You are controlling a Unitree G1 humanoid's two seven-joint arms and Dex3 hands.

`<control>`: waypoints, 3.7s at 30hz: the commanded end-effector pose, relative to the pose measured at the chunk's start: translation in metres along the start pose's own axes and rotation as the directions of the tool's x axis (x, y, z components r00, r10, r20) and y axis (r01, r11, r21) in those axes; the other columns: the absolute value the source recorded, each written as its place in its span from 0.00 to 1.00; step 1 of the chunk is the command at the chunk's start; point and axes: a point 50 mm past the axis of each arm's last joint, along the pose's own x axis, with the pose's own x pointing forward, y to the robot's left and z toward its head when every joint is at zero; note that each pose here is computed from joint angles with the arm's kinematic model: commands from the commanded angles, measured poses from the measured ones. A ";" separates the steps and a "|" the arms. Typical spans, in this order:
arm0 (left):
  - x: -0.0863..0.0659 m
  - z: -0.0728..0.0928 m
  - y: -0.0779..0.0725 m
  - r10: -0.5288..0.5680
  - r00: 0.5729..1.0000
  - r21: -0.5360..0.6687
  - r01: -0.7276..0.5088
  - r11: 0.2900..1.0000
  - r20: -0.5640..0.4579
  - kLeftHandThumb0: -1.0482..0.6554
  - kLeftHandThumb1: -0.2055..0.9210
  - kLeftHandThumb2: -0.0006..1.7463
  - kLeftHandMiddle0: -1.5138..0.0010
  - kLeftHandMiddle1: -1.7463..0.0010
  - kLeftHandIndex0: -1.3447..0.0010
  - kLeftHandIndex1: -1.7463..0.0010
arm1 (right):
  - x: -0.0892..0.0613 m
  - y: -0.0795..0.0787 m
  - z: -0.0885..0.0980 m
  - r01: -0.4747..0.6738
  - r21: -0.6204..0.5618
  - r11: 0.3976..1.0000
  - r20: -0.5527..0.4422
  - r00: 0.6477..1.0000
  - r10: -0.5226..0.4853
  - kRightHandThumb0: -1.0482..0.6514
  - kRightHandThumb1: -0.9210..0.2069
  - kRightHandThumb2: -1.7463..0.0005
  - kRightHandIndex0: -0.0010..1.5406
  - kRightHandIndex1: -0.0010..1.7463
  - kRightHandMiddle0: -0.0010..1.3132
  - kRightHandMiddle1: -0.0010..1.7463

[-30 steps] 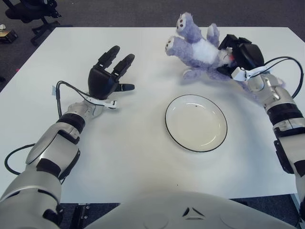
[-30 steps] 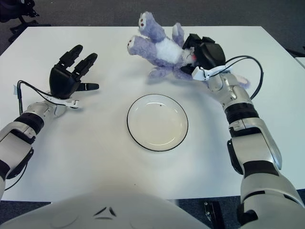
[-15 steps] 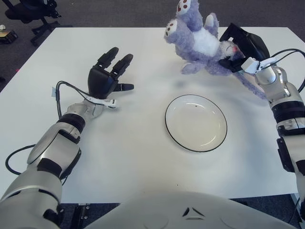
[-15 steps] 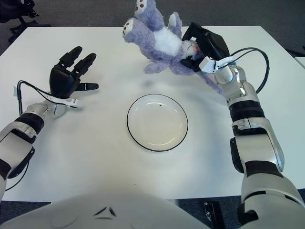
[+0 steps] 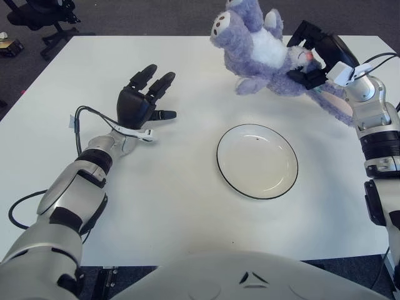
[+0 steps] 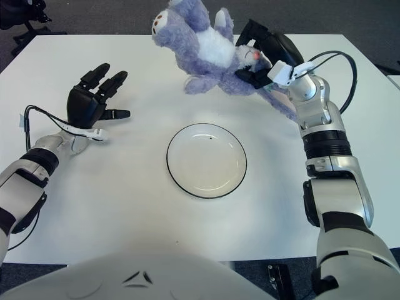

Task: Put the doll into the plate.

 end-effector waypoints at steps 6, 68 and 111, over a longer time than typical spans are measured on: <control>-0.012 0.003 -0.007 -0.047 0.998 -0.026 0.046 0.999 -0.033 0.46 1.00 0.08 0.56 0.98 0.54 0.92 | -0.003 -0.005 0.006 0.004 0.033 0.999 0.005 1.000 -0.005 0.86 0.41 0.36 0.32 1.00 0.46 1.00; -0.013 -0.004 -0.007 -0.106 0.990 -0.063 0.101 0.993 -0.093 0.51 1.00 0.03 0.56 0.98 0.55 0.91 | -0.076 0.011 0.016 -0.457 0.147 0.877 0.173 0.885 0.432 0.54 0.04 0.95 0.63 1.00 0.58 1.00; -0.014 -0.003 -0.008 -0.116 0.989 -0.067 0.110 0.992 -0.091 0.53 1.00 0.02 0.57 0.99 0.56 0.90 | -0.061 -0.038 -0.002 -0.726 0.290 0.624 0.260 0.687 0.679 0.28 0.00 0.93 0.31 0.95 0.33 0.70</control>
